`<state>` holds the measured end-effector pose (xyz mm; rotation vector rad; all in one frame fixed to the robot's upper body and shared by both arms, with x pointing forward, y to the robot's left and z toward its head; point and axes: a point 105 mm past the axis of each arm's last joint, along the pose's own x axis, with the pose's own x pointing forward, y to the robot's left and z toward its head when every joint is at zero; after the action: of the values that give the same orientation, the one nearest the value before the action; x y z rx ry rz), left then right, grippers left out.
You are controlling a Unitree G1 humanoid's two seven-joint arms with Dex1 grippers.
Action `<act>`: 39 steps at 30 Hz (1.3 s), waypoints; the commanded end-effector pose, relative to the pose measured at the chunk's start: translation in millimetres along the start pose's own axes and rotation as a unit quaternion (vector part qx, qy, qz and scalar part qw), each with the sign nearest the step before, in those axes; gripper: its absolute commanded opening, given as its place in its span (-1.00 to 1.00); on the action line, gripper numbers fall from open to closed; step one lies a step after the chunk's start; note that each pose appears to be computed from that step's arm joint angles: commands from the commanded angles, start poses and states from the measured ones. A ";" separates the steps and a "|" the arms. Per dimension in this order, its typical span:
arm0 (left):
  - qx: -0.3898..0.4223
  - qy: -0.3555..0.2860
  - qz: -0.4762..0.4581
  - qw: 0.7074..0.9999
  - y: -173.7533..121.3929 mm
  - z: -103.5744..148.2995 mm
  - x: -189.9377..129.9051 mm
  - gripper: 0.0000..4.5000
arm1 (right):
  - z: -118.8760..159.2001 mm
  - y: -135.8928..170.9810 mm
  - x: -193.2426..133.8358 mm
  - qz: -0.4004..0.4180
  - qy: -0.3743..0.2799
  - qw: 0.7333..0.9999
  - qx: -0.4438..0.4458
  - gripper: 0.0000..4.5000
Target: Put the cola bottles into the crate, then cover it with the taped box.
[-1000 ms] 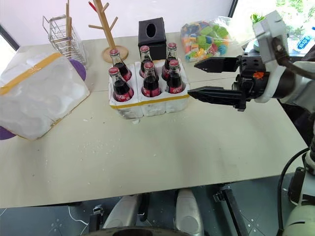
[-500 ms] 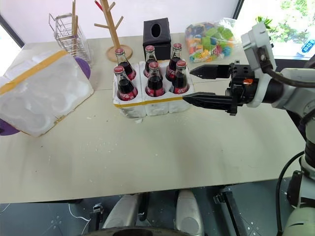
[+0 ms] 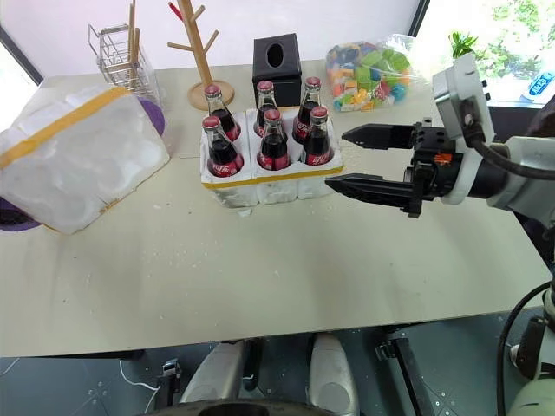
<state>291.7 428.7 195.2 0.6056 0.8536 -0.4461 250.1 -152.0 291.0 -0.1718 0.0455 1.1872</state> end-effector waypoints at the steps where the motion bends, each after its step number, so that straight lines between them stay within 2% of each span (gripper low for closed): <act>1: -0.005 -0.006 -0.007 1.000 -0.1 1.3 -6.9 -0.71 | 10.0 4.6 -4.1 -0.007 -0.011 0.999 -0.029 1.00; 2: -0.001 -0.009 0.003 1.000 2.1 2.1 -7.7 -0.86 | 9.4 4.6 -3.7 -0.007 -0.012 1.000 -0.028 1.00; 8: 0.047 -0.074 0.103 0.991 21.6 26.8 -8.5 -0.87 | 3.4 2.7 -6.2 -0.012 -0.005 1.000 -0.017 1.00; 11: 0.101 -0.171 0.156 0.968 28.0 69.6 -16.5 -0.87 | -4.6 3.4 -12.9 -0.012 0.014 1.000 -0.002 1.00; 14: 0.165 -0.244 0.183 0.938 22.1 111.8 -31.0 -0.87 | -7.5 -7.6 -15.0 -0.055 0.017 0.998 -0.010 1.00; 18: 0.260 -0.322 0.250 0.875 -1.1 182.5 -60.7 -0.87 | -8.2 -8.0 -13.4 -0.062 0.013 0.998 -0.005 1.00; 21: 0.284 -0.362 0.280 0.843 -23.3 223.5 -76.7 -0.87 | -10.7 -6.7 -9.8 -0.062 0.011 0.998 -0.002 1.00; 23: 0.322 -0.357 0.326 0.814 -36.9 248.5 -83.5 -0.87 | -12.2 -7.3 -7.5 -0.065 0.007 0.998 0.002 1.00; 25: 0.365 -0.341 0.349 0.793 -50.9 262.5 -80.6 -0.87 | -12.0 -7.1 -5.6 -0.067 0.002 0.998 0.003 1.00; 28: 0.399 -0.322 0.351 0.783 -66.2 270.3 -69.3 -0.87 | -11.5 -6.8 -4.8 -0.071 -0.004 0.997 0.005 1.00; 32: 0.490 -0.272 0.369 0.742 -92.8 278.8 -44.3 -0.87 | -10.9 -7.7 -6.1 -0.082 -0.015 0.996 0.011 1.00; 36: 0.521 -0.260 0.374 0.722 -111.9 280.1 -26.1 -0.87 | -10.3 -7.4 -7.6 -0.090 -0.022 0.996 0.015 1.00; 39: 0.531 -0.245 0.372 0.721 -118.0 277.8 -13.6 -0.87 | -9.8 -7.0 -9.3 -0.096 -0.027 0.995 0.018 1.00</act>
<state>374.1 164.5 302.2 1.6905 -0.2694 -0.3287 260.6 -165.8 270.5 -0.0871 0.0693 0.9949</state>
